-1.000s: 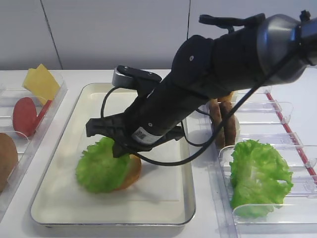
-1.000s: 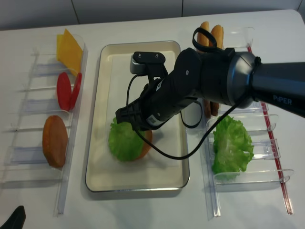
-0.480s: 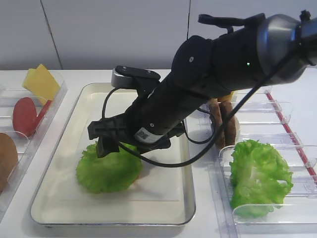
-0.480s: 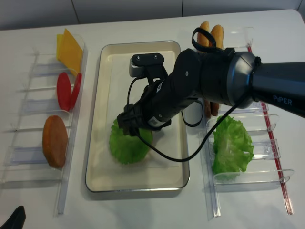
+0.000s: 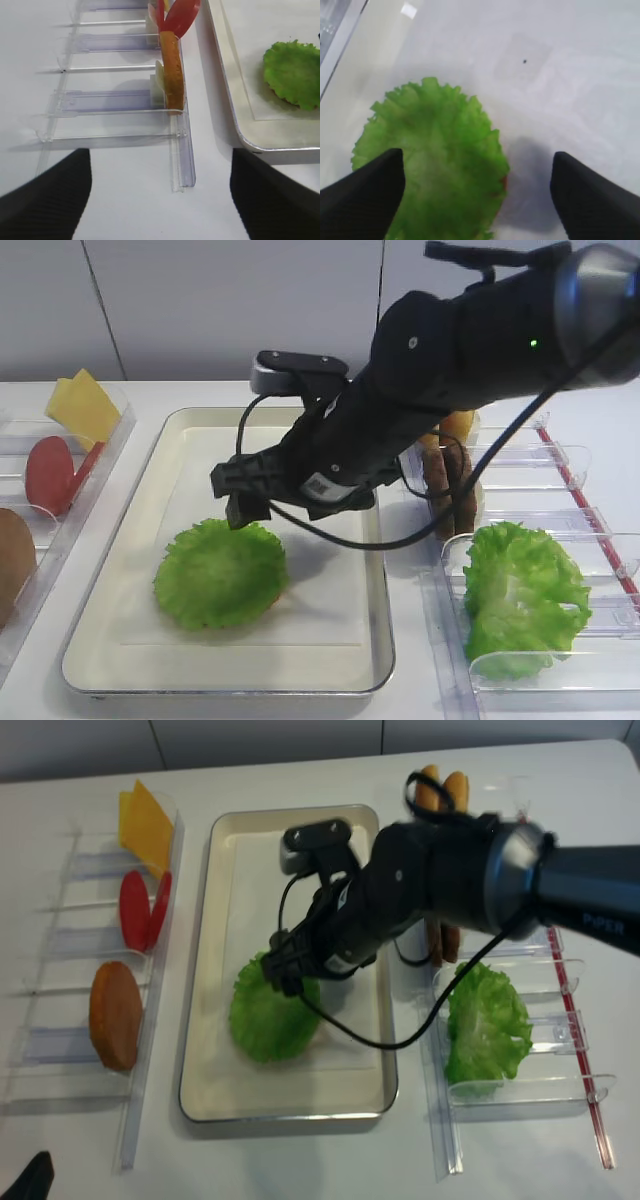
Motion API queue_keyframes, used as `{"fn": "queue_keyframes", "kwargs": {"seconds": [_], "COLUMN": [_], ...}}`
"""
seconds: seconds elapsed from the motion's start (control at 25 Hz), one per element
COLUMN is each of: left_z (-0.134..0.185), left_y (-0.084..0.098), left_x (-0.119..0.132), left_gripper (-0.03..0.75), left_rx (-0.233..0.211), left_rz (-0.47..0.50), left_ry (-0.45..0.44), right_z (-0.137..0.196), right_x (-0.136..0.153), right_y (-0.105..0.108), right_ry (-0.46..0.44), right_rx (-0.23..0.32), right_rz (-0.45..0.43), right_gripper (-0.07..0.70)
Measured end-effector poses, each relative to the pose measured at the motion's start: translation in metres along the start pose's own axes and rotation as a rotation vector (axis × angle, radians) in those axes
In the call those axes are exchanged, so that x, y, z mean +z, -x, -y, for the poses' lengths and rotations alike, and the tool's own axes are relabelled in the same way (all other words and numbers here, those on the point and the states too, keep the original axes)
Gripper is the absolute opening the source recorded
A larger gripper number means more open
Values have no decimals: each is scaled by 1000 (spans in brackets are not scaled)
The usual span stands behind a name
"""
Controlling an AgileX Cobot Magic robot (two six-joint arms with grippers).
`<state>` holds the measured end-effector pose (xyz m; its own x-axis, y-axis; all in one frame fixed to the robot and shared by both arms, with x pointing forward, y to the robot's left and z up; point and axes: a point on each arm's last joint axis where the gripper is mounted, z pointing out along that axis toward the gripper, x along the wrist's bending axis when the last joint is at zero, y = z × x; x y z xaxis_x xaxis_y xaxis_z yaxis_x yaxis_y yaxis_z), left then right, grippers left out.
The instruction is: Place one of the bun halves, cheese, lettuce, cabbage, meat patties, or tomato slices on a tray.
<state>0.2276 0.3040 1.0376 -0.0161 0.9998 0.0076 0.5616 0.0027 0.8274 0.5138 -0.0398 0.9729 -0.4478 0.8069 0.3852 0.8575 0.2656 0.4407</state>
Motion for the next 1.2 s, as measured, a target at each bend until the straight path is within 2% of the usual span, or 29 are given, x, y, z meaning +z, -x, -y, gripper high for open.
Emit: {"fn": "queue_keyframes", "kwargs": {"seconds": [0.12, 0.36, 0.52, 0.68, 0.88, 1.04, 1.2], "left_z": [0, 0, 0, 0, 0, 0, 0], "left_y": [0, 0, 0, 0, 0, 0, 0], "left_x": [0, 0, 0, 0, 0, 0, 0], "left_gripper": [556, 556, 556, 556, 556, 556, 556], "left_rx": [0, 0, 0, 0, 0, 0, 0], "left_rz": [0, 0, 0, 0, 0, 0, 0], "left_ry": [0, 0, 0, 0, 0, 0, 0], "right_z": [-9, -22, -23, -15, 15, 54, 101], "right_x": [-18, -75, -122, -179, -256, -309, -327], "right_y": [7, 24, 42, 54, 59, 43, 24], "right_ry": [50, 126, 159, 224, 307, 407, 487], "right_rx": [3, -43, -63, -41, -13, -26, -60], "right_rz": [9, 39, 94, 133, 189, 244, 256], "right_gripper": [624, 620, 604, 602, 602, 600, 599]}}
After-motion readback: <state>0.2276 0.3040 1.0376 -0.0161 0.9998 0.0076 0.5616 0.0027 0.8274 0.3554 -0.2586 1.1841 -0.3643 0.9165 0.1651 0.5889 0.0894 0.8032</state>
